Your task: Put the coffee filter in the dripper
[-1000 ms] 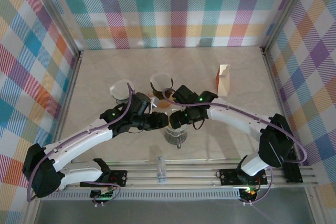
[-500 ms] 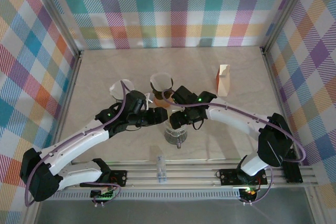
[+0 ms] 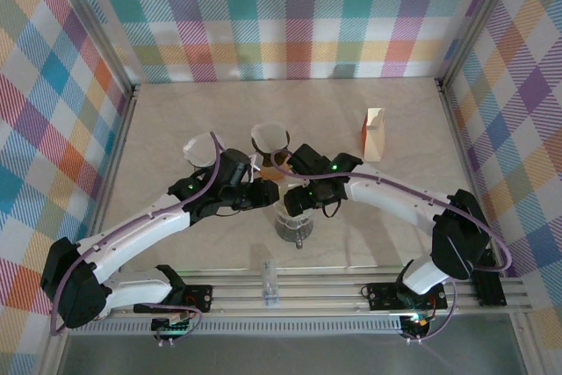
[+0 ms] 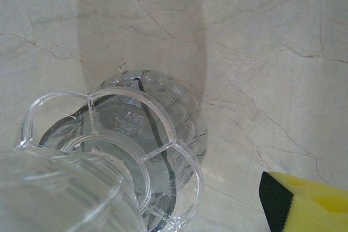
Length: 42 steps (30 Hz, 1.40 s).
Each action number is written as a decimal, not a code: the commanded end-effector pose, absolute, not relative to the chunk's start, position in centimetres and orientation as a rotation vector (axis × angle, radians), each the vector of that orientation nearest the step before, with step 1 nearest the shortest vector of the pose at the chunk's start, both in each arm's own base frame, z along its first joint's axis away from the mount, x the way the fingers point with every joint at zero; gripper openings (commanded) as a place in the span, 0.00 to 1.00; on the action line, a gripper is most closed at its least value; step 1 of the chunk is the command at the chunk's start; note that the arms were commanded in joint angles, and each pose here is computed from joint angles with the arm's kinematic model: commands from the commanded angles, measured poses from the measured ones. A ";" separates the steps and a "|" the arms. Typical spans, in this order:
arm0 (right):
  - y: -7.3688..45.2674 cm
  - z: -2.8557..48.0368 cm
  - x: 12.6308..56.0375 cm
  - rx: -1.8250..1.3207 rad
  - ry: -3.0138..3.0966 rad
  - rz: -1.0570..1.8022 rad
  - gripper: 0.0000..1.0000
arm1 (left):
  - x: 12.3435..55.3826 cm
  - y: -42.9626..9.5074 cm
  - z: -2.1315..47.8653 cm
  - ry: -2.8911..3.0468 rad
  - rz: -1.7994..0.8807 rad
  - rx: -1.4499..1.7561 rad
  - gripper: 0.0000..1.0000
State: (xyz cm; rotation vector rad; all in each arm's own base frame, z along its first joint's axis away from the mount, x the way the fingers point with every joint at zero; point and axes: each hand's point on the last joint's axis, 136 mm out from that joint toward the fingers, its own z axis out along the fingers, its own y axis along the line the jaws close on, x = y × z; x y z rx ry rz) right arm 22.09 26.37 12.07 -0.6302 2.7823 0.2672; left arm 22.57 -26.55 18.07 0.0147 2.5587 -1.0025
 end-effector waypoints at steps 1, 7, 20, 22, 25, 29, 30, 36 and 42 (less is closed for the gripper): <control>25.5 11.0 21.6 -0.640 2.806 0.202 0.83 | 22.5 -26.6 19.0 2.540 -1.035 0.023 0.29; 25.5 11.0 21.5 -0.628 2.809 0.207 0.83 | 22.1 -26.6 18.9 2.553 -1.045 0.035 0.32; 26.3 14.1 22.3 -0.554 2.722 0.311 0.85 | 21.7 -26.6 18.4 2.571 -1.043 0.057 0.20; 26.1 14.8 22.4 -0.531 2.700 0.322 0.85 | 21.7 -26.5 18.4 2.571 -1.042 0.054 0.20; 25.6 15.8 22.2 -0.492 2.676 0.341 0.86 | 21.8 -26.5 18.4 2.570 -1.039 0.049 0.20; 24.5 16.2 21.6 -0.445 2.661 0.355 0.85 | 21.8 -26.4 18.2 2.574 -1.035 0.042 0.21; 24.2 16.3 21.4 -0.434 2.657 0.358 0.85 | 21.8 -26.5 18.2 2.573 -1.037 0.043 0.21; 23.3 16.4 21.0 -0.401 2.637 0.370 0.82 | 21.8 -26.4 18.1 2.575 -1.035 0.033 0.21; 24.2 16.7 21.2 -0.410 2.620 0.413 0.72 | 21.8 -26.4 18.0 2.577 -1.030 0.031 0.23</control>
